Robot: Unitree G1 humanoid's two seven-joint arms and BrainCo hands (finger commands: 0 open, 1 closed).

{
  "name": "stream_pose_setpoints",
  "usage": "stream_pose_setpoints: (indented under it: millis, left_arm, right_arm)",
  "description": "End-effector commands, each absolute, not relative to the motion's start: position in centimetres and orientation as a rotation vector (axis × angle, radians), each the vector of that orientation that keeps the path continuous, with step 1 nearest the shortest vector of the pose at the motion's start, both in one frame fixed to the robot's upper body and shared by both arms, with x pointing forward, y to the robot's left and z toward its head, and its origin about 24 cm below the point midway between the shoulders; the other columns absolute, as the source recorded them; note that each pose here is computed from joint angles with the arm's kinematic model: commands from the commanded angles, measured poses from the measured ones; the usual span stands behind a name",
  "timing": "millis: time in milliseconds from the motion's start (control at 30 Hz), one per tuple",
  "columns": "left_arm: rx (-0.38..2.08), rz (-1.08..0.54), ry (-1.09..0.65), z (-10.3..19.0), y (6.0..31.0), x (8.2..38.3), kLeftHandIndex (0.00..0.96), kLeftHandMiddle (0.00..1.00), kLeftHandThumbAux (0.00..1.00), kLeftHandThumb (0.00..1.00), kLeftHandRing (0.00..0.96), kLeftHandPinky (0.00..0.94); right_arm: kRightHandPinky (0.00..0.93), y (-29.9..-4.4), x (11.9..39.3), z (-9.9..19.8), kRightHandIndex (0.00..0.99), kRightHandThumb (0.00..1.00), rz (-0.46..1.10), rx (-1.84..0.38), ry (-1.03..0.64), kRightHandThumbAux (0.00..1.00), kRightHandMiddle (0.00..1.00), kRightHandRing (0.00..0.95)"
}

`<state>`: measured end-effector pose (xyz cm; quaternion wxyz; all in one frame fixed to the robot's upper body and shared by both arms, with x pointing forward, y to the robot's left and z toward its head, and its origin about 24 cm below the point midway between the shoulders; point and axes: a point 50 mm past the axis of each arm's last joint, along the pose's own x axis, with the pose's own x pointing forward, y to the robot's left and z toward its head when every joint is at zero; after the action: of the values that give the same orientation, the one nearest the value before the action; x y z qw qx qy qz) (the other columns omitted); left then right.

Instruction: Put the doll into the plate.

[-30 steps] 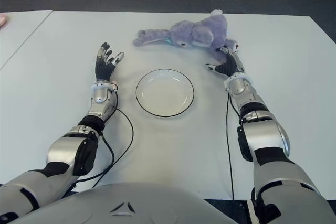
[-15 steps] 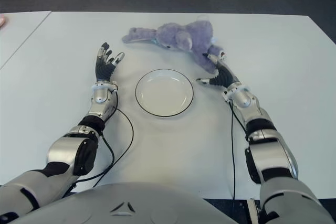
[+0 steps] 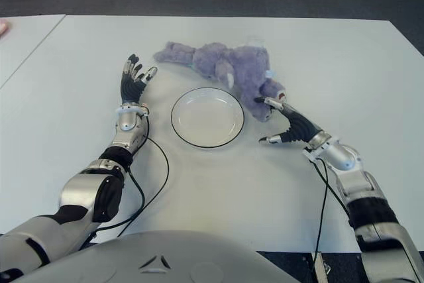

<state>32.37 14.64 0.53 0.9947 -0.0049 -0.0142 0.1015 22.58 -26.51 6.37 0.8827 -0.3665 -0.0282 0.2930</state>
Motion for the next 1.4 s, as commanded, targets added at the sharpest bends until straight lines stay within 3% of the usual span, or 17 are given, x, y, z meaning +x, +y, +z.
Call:
stream_pose_setpoints:
  millis: [33, 400, 833, 1233, 1400]
  left_arm:
    - [-0.041, 0.198, 0.450, -10.6, 13.3, 21.1, 0.083, 0.086, 0.624, 0.000, 0.097, 0.132]
    - [-0.043, 0.198, 0.444, -10.6, 13.2, 21.1, 0.089, 0.077, 0.590, 0.000, 0.088, 0.124]
    - [-0.044, 0.198, 0.445, -10.6, 13.2, 21.0, 0.094, 0.081, 0.587, 0.000, 0.088, 0.127]
    - [-0.051, 0.202, 0.447, -10.6, 13.3, 21.0, 0.081, 0.078, 0.602, 0.000, 0.087, 0.130]
    - [-0.046, 0.198, 0.451, -10.6, 13.3, 21.0, 0.084, 0.081, 0.607, 0.000, 0.090, 0.131]
  right_arm:
    - [0.150, -27.3, 17.2, 2.8, 0.106, 0.084, 0.777, -0.721, 0.348, 0.824, 0.137, 0.135]
    - [0.251, -27.8, 16.9, 3.7, 0.080, 0.084, 0.765, -0.750, 0.448, 0.812, 0.208, 0.224]
    - [0.221, -28.9, 16.6, 2.9, 0.067, 0.138, 0.698, -0.743, 0.486, 0.862, 0.263, 0.263]
    - [0.249, -28.8, 17.2, 2.4, 0.084, 0.164, 0.683, -0.753, 0.481, 0.869, 0.268, 0.274]
    - [0.248, -28.7, 19.2, 2.4, 0.100, 0.178, 0.649, -0.761, 0.444, 0.868, 0.280, 0.282]
